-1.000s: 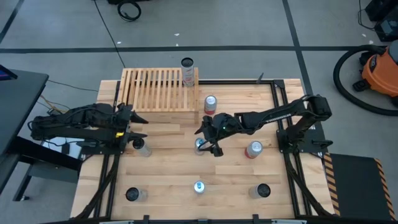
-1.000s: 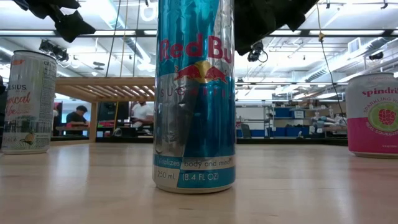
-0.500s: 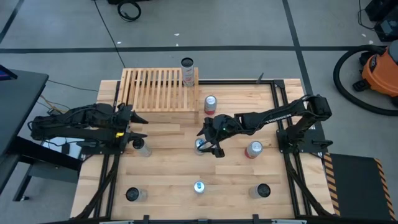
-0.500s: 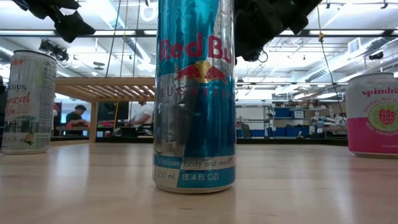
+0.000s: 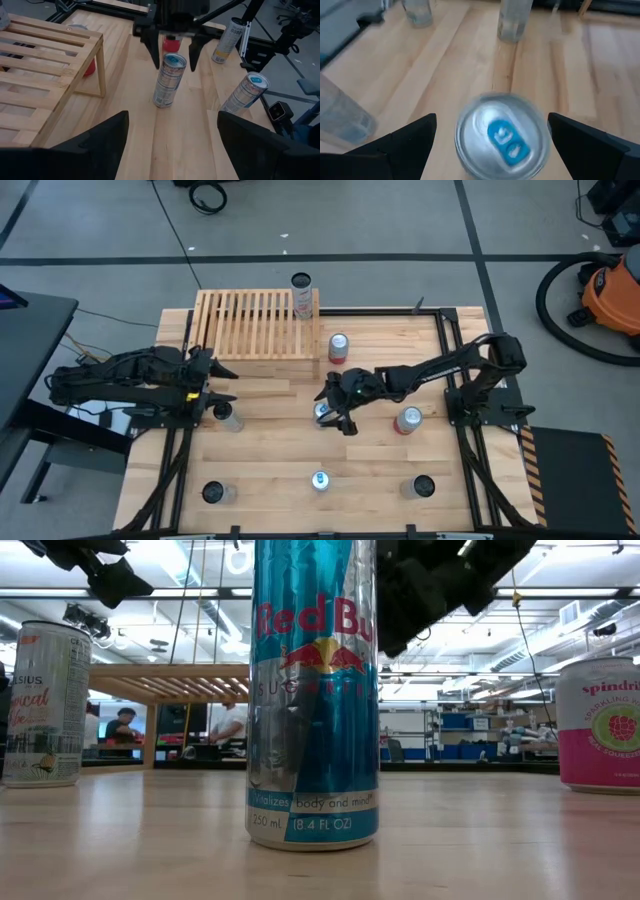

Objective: Place canned beverage on shelf
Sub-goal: Put the top blue soda can on the shelf

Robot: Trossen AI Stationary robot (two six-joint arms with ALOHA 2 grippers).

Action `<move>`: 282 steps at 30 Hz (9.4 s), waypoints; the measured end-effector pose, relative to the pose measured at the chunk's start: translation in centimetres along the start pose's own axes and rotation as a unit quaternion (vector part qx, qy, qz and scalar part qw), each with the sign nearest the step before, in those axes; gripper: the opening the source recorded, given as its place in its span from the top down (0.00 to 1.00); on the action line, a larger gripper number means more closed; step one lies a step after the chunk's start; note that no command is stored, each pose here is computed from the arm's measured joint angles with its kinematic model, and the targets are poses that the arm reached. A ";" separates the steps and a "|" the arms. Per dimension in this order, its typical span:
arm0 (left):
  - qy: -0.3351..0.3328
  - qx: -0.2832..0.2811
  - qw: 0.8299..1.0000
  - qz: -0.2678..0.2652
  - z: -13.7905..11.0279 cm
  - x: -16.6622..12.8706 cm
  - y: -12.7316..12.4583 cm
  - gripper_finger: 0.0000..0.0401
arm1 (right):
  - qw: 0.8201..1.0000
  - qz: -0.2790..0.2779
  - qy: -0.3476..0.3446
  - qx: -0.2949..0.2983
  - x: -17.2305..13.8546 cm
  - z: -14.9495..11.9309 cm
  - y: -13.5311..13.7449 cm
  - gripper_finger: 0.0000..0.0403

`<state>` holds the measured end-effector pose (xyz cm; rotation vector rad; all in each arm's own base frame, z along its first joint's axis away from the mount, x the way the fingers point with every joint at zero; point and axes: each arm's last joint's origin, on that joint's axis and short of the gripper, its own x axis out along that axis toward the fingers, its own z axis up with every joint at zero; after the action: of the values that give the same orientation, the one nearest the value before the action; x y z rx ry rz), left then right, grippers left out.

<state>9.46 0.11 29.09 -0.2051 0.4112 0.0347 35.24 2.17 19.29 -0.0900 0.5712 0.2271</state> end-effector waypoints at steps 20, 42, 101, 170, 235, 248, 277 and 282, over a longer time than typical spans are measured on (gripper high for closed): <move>-0.001 0.001 1.000 0.000 0.0 0.0 0.0 0.22 | 1.000 0.000 0.007 0.010 0.2 -0.2 0.0 0.29; -0.001 0.000 1.000 0.001 0.0 0.0 0.0 0.22 | 0.996 -0.058 -0.001 0.062 -2.5 8.8 -2.4 0.39; -0.007 0.002 1.000 0.001 0.1 0.0 0.0 0.22 | 0.979 -0.175 -0.100 0.040 -5.7 19.9 -19.1 0.39; -0.003 0.001 1.000 0.002 0.0 0.0 0.0 0.22 | 0.987 -0.145 -0.060 0.029 -6.7 18.8 -19.2 0.37; 0.017 0.000 1.000 0.006 -0.3 0.0 0.1 0.22 | 0.974 -0.204 -0.042 0.093 -5.8 19.1 -17.8 0.20; 0.017 0.000 1.000 0.006 -0.3 0.0 0.1 0.22 | 0.974 -0.204 -0.040 0.091 -9.9 20.3 -16.3 0.20; 0.018 0.001 1.000 0.006 -0.3 0.0 0.1 0.22 | 0.978 -0.147 0.069 0.131 -4.5 16.6 -12.7 0.96; 0.018 0.001 1.000 0.006 -0.3 0.0 0.1 0.22 | 0.977 -0.170 0.046 0.119 -2.9 16.0 -12.4 0.99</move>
<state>9.31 0.13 28.76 -0.2017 0.4476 0.0427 44.22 -8.03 34.57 0.0350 0.6607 -0.1793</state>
